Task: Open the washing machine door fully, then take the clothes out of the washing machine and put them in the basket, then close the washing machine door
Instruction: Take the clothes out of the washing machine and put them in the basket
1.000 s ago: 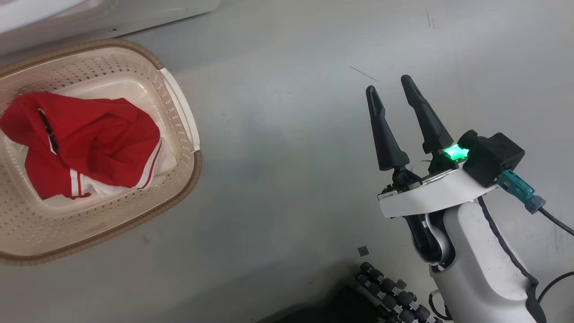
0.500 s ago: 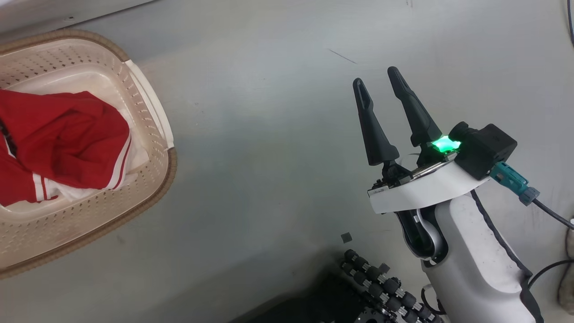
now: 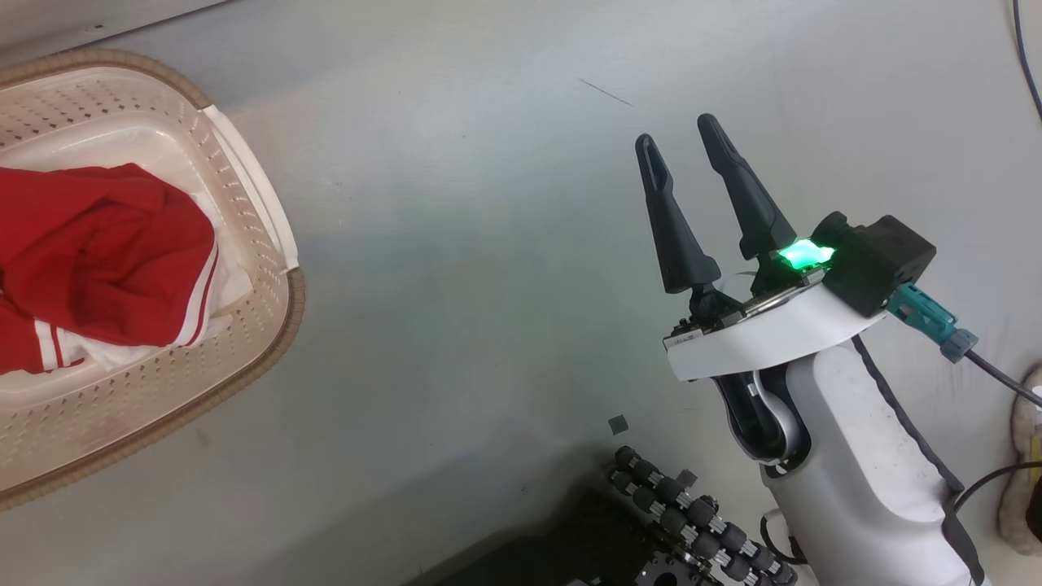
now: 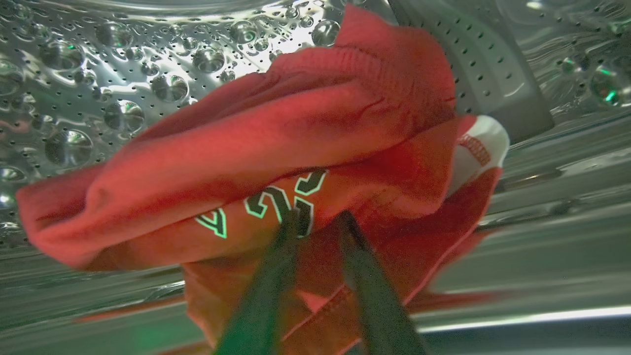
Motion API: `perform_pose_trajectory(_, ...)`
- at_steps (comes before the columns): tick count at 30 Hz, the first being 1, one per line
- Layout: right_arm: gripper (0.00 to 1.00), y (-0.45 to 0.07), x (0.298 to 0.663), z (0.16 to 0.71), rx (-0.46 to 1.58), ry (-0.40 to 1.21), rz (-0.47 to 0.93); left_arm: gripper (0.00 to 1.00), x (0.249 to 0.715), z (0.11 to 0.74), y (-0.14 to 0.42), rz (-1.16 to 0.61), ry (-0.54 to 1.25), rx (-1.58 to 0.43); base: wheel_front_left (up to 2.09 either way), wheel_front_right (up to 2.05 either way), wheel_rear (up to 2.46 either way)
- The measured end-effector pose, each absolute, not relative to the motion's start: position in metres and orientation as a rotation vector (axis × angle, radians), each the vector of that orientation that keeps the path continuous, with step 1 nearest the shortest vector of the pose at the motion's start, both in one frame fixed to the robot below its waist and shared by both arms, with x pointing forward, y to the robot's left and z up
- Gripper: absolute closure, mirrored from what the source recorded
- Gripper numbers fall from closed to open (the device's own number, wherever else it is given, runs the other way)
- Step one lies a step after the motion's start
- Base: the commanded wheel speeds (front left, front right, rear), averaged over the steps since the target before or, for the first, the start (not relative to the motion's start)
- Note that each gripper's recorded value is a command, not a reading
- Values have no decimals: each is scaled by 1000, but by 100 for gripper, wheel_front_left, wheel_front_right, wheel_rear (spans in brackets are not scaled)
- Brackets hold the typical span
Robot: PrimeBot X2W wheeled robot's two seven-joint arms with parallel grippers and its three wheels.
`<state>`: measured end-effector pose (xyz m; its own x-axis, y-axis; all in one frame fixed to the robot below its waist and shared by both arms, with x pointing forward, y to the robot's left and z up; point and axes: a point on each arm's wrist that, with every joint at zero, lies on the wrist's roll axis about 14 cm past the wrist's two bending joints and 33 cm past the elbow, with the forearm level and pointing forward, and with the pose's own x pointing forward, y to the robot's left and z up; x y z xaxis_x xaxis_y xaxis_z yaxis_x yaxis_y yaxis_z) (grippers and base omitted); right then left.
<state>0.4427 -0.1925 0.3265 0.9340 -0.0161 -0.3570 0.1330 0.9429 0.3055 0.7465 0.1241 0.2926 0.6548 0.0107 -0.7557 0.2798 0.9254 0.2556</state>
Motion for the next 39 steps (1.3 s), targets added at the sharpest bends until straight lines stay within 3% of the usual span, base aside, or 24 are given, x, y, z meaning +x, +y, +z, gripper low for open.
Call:
perform_pose_trajectory(15,0,-196,450,327,323,343,-82,100,758,325,119,-157,689,396,0,0,0)
perform_pose_trajectory(39,0,-180,472,335,287,292,-10,100,747,398,109,-156,293,183,0,0,0)
